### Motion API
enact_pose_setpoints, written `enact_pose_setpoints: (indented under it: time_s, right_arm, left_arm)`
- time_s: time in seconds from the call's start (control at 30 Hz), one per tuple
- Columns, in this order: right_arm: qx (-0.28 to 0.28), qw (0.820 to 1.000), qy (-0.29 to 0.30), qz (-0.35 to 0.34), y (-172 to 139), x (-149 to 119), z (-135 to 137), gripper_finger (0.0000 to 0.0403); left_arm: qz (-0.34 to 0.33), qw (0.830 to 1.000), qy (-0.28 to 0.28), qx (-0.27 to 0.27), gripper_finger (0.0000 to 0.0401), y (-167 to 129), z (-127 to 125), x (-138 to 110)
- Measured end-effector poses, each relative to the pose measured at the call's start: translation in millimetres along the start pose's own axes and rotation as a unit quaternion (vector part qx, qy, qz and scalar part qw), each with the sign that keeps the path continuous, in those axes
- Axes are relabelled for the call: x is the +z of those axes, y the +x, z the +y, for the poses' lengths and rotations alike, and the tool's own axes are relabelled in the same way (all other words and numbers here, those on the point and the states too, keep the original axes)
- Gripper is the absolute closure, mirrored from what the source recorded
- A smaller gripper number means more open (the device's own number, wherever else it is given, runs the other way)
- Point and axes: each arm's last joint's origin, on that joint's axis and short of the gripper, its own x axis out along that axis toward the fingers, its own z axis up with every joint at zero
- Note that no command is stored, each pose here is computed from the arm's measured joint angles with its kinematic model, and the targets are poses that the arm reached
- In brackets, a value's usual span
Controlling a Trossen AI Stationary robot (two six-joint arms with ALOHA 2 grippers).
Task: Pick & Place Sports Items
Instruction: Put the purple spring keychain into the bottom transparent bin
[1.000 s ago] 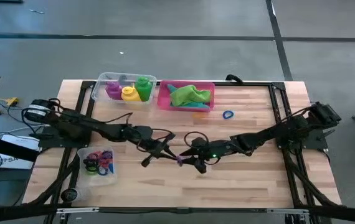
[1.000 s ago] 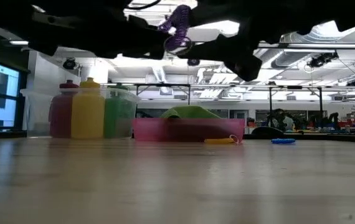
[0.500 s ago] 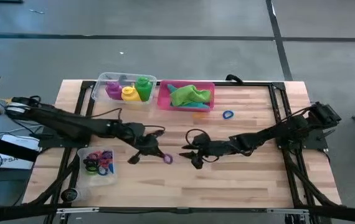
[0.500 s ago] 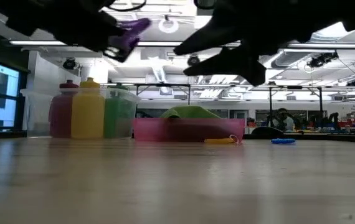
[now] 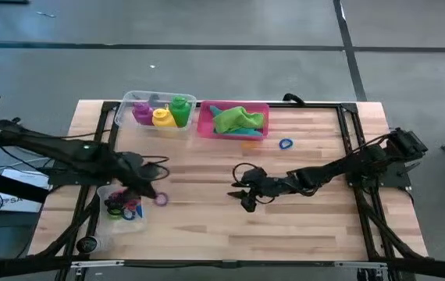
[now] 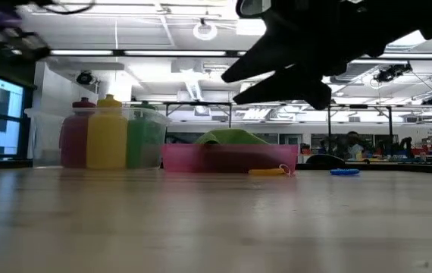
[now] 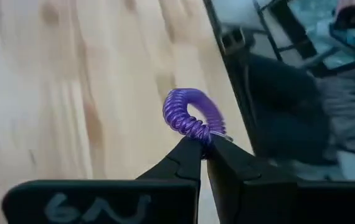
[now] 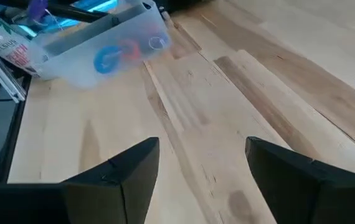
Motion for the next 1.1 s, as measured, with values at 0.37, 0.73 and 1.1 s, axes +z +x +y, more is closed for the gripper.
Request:
enact_pose_setpoints:
  time_s: [0.37, 0.73, 1.1]
  right_arm:
    - [0.0, 1.0, 0.008, 0.001, 0.0, -0.1, -0.1, 0.0214]
    - [0.001, 1.0, 0.018, 0.0, 0.0, 0.1, 0.1, 0.0214]
    - [0.048, 0.998, -0.005, 0.03, -0.2, -1.0, 3.3, 0.0214]
  left_arm:
    - [0.173, 0.98, -0.054, 0.083, 0.04, -14.1, -16.4, -54.3]
    - [0.262, 0.951, -0.05, 0.158, 0.04, 2.5, -21.1, -70.8]
    - [0.294, 0.936, -0.062, 0.185, 0.0301, 18.5, -20.0, -72.4]
